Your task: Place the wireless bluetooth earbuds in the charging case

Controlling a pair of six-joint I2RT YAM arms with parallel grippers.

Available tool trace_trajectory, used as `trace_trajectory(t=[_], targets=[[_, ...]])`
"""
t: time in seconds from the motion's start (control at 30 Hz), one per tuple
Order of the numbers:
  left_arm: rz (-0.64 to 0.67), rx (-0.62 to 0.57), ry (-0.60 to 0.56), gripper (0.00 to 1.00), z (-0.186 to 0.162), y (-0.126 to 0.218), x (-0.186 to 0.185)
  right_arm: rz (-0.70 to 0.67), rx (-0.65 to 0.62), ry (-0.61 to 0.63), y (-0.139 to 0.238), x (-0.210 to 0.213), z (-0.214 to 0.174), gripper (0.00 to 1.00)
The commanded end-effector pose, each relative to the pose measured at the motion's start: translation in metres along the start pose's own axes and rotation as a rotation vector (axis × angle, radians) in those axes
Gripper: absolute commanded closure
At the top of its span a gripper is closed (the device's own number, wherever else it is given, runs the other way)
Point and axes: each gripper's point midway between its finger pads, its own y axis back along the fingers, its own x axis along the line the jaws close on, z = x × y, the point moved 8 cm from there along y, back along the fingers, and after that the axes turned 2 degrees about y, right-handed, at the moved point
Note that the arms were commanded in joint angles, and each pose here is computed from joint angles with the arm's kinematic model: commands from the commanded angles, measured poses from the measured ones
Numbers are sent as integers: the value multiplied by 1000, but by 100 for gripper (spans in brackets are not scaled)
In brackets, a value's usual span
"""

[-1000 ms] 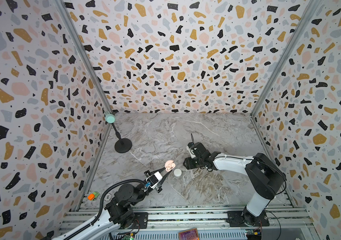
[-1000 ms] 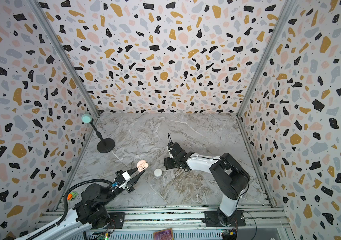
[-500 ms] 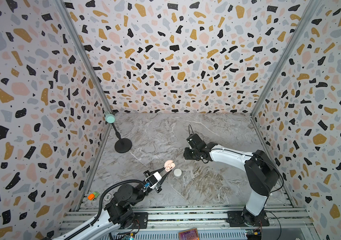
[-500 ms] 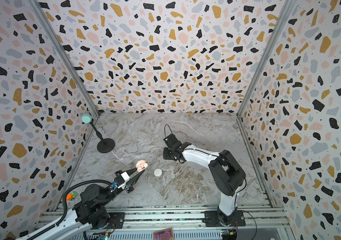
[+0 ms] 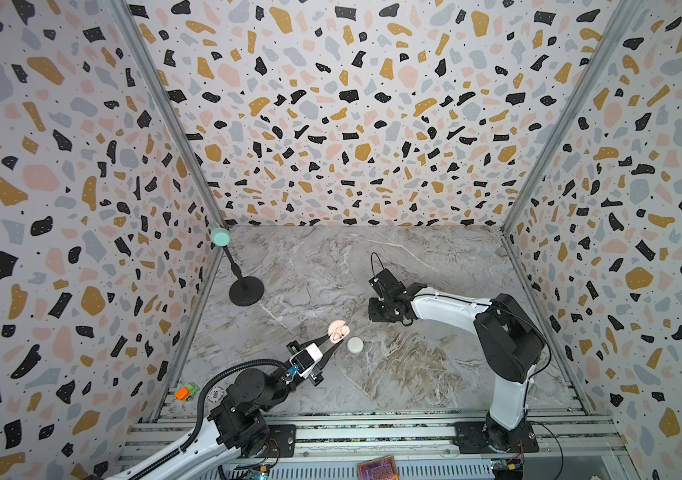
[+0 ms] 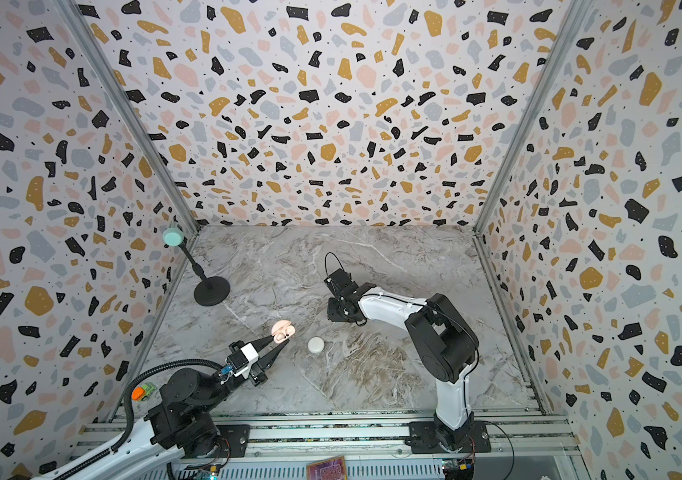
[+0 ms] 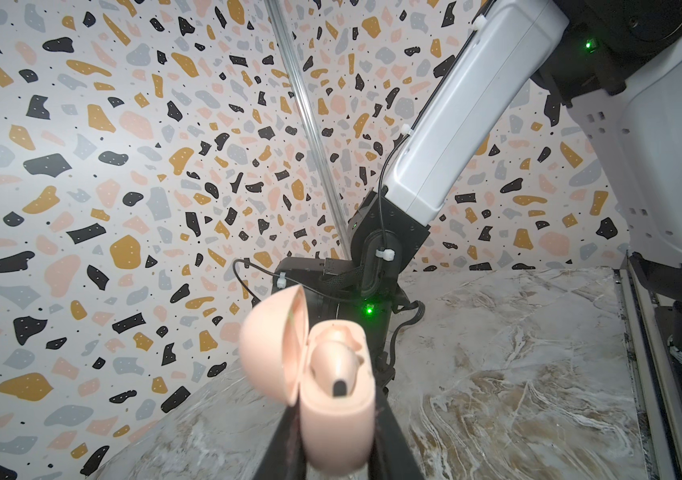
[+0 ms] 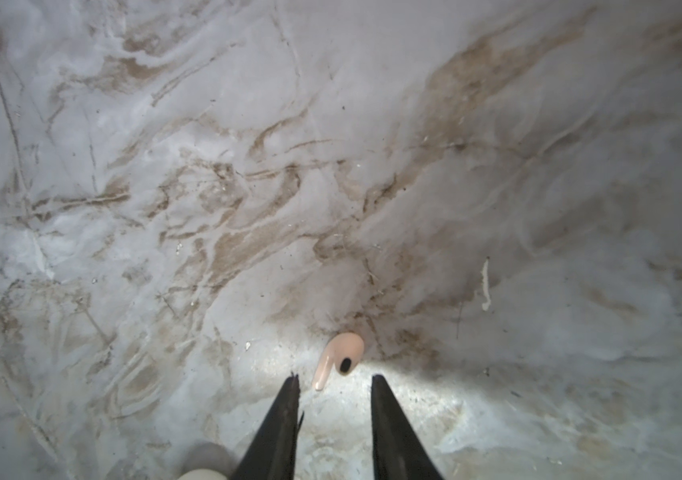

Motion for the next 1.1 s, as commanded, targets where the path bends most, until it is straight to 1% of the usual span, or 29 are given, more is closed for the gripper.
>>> trace_trajectory(t=[0.0,0.43,0.7,1.07], targets=[[16,-52,8,100,7,1,2,-25,-19,-12,5,0,10,70],[16,-53,7,100,7,1,2,-30,-3,-6,-5,-2,11,77],[16,-51,8,100,6,1,2,-33,3,-9,-8,-3,11,80],[19,-47,8,100,5,1,2,-19,13,-19,-10,-6,8,85]])
